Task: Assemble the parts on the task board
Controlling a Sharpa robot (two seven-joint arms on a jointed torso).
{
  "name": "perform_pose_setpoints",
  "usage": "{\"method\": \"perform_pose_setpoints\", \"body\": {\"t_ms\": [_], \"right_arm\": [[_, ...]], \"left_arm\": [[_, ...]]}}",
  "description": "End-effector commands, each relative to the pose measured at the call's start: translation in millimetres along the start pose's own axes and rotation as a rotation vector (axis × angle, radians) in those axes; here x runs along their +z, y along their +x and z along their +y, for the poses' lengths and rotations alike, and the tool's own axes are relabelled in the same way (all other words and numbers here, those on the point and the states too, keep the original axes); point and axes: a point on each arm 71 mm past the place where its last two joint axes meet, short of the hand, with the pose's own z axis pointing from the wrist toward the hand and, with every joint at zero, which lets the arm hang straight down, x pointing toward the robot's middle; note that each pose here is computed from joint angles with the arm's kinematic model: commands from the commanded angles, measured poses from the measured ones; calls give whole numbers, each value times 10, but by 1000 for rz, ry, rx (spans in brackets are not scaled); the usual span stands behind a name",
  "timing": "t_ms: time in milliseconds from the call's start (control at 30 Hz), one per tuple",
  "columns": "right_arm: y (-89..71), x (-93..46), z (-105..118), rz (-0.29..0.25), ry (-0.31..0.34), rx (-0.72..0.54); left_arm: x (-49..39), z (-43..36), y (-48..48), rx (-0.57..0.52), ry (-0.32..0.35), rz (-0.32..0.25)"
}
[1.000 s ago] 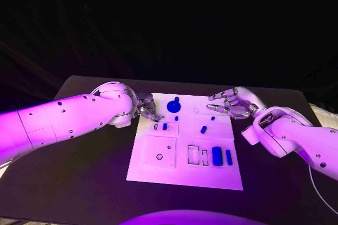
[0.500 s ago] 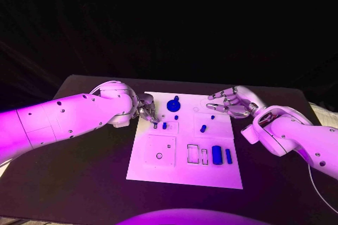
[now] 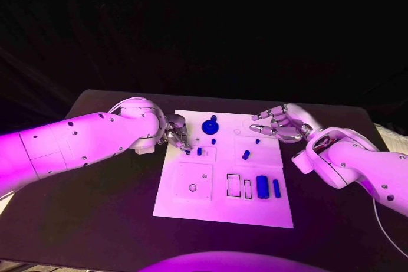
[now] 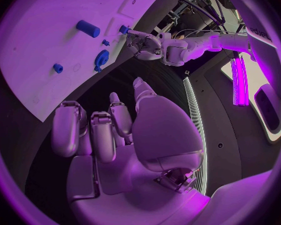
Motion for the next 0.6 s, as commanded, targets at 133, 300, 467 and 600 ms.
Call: {"method": "perform_pose_setpoints", "body": {"t_ms": [133, 300, 467, 600], "right_arm": [[18, 0, 3, 17, -5, 0], [18, 0, 2, 17, -5, 0], [18, 0, 1, 18, -5, 0], [19, 0, 2, 18, -5, 0]], "left_arm": [[5, 12, 57, 5, 8, 48], [3, 16, 60, 5, 9, 52], [2, 15, 61, 5, 11, 53], [5, 5, 61, 6, 15, 54]]}}
